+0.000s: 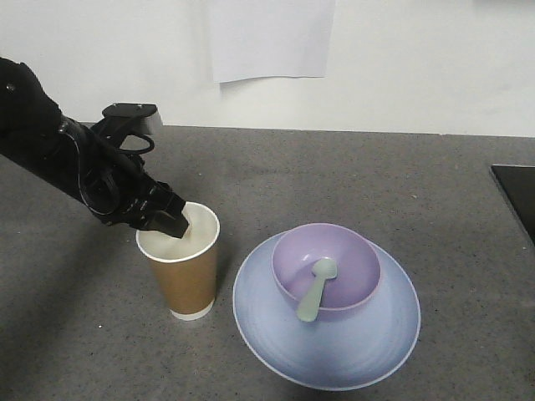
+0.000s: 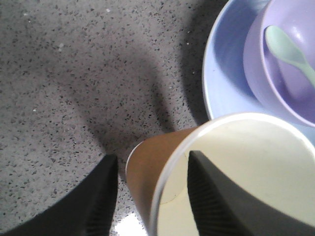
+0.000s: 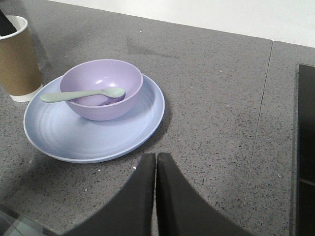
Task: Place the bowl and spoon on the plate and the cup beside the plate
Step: 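Carry the cup toward the plate and set it down beside it, then open the left gripper and raise it away from the cup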
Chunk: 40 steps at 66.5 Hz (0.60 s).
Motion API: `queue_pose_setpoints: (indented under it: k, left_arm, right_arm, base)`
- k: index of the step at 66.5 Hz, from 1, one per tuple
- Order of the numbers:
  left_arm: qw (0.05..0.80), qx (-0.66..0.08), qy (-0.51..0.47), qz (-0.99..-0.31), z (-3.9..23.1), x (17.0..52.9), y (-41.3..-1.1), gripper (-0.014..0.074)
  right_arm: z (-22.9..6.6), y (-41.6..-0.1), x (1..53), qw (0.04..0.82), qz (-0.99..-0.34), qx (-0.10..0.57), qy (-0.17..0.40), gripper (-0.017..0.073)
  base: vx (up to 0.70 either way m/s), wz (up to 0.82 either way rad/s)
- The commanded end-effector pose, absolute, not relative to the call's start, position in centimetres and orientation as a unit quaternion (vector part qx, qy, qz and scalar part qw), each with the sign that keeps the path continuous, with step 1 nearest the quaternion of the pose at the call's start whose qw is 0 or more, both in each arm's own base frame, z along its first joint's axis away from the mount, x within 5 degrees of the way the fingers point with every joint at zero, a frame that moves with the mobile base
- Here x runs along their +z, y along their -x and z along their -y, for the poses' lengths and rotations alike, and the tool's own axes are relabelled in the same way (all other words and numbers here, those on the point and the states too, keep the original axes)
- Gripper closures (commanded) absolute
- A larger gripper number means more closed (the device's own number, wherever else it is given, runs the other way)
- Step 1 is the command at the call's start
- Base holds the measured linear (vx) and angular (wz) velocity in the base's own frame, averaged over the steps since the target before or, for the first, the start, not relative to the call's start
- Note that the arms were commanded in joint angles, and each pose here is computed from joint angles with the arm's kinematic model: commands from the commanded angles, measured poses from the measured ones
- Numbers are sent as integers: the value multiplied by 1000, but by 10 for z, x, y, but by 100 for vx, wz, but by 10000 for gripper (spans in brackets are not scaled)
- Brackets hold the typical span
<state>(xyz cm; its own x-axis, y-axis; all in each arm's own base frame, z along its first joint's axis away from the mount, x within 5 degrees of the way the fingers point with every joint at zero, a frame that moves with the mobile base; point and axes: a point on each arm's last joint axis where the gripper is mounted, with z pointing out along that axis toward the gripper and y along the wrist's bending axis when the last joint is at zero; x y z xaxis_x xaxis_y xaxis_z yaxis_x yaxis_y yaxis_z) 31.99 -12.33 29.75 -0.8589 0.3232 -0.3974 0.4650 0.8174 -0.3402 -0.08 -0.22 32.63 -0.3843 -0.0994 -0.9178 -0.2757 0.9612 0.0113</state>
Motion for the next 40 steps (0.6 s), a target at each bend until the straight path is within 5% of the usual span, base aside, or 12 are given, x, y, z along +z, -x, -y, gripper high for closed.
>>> queue_pose_setpoints:
  k: [1, 23, 40]
  left_arm:
    - [218, -241, -206, -923, 126, 329, -309, 251]
    - [306, -228, -226, -897, 114, 381, -275, 288]
    - [474, -178, -234, -830, 88, 448, -215, 591]
  right_arm:
    - [1, -4, 337, 567, -812, 83, 109, 565]
    - [1, -9, 348, 617, -776, 81, 104, 565]
    - [-2, -43, 357, 619, -780, 53, 73, 565]
  base:
    - [0, 0]
    - [0, 0]
    - [0, 0]
